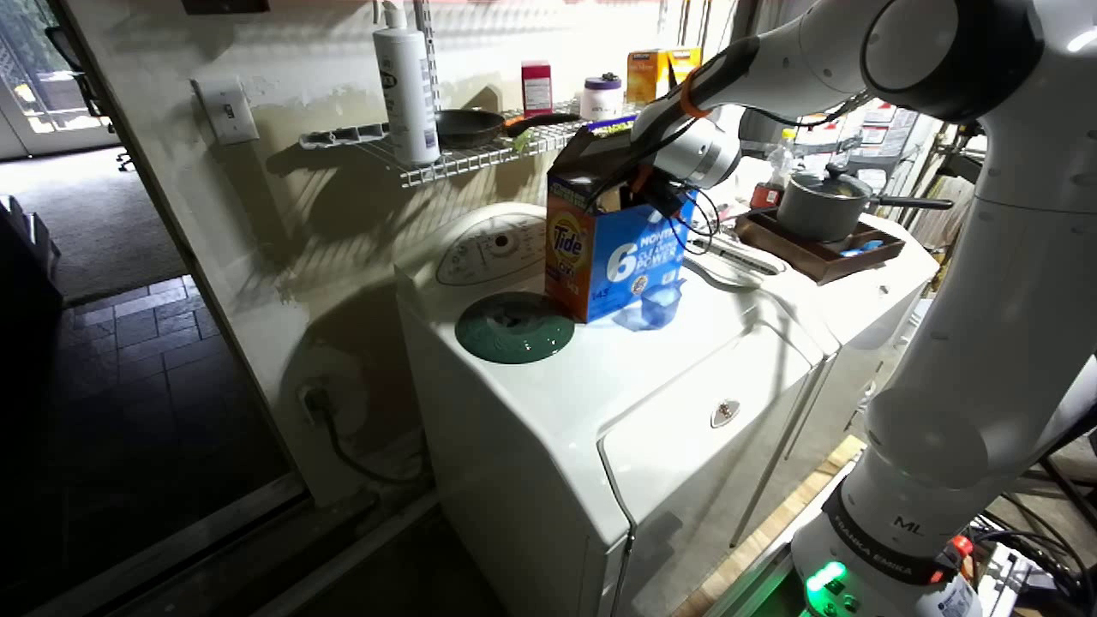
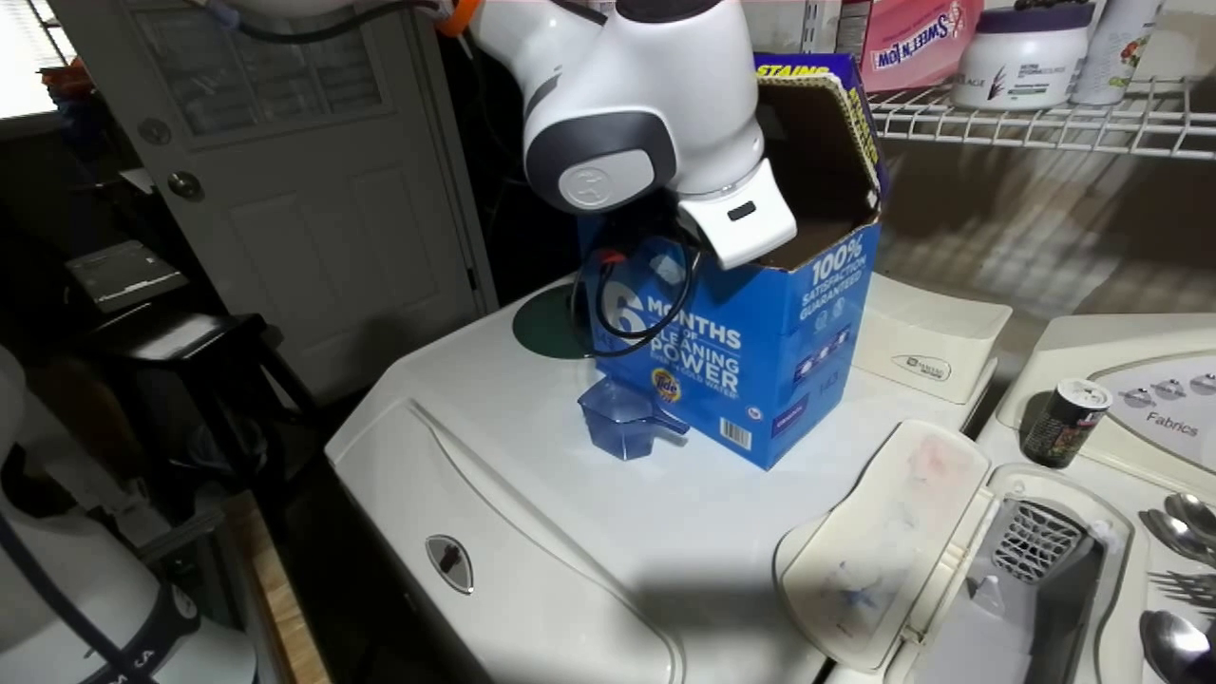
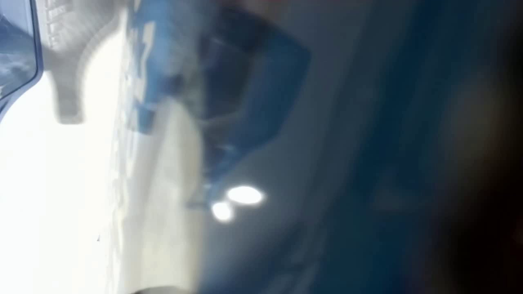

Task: Use the light blue scoop to scoop up some objects from the blue bowl

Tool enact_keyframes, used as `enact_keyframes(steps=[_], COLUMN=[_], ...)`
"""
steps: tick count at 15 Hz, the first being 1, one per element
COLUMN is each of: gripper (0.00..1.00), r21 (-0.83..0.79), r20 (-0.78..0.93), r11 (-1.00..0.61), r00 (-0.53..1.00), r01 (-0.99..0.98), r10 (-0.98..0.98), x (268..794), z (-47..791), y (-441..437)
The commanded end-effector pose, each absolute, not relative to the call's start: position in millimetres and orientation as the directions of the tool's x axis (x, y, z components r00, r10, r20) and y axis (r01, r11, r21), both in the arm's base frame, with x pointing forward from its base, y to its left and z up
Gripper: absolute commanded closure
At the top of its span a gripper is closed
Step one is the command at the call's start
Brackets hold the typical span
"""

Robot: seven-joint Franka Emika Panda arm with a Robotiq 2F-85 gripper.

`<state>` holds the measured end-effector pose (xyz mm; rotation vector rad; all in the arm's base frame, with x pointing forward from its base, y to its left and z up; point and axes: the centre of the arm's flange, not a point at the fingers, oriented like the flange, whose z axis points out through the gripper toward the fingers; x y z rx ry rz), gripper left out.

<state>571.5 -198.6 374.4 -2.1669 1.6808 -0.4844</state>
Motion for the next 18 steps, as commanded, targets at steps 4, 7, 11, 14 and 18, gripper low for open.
enact_keyframes(steps=[4,7,11,14,18], gripper=[0.99,0.99,0.99,0.99,0.99], r21=[-0.448,-0.445,-0.441,-0.434,-0.421], r20=[0.019,0.015,0.014,0.008,0.001], r11=[-0.231,-0.229,-0.227,-0.222,-0.222], r00=[0.249,0.249,0.246,0.243,0.244], r01=[-0.864,-0.866,-0.868,-0.873,-0.88], r10=[-0.968,-0.968,-0.969,-0.97,-0.97], x=[576,578,579,579,578], z=[348,347,344,340,334], y=[-193,-193,-192,-191,-188])
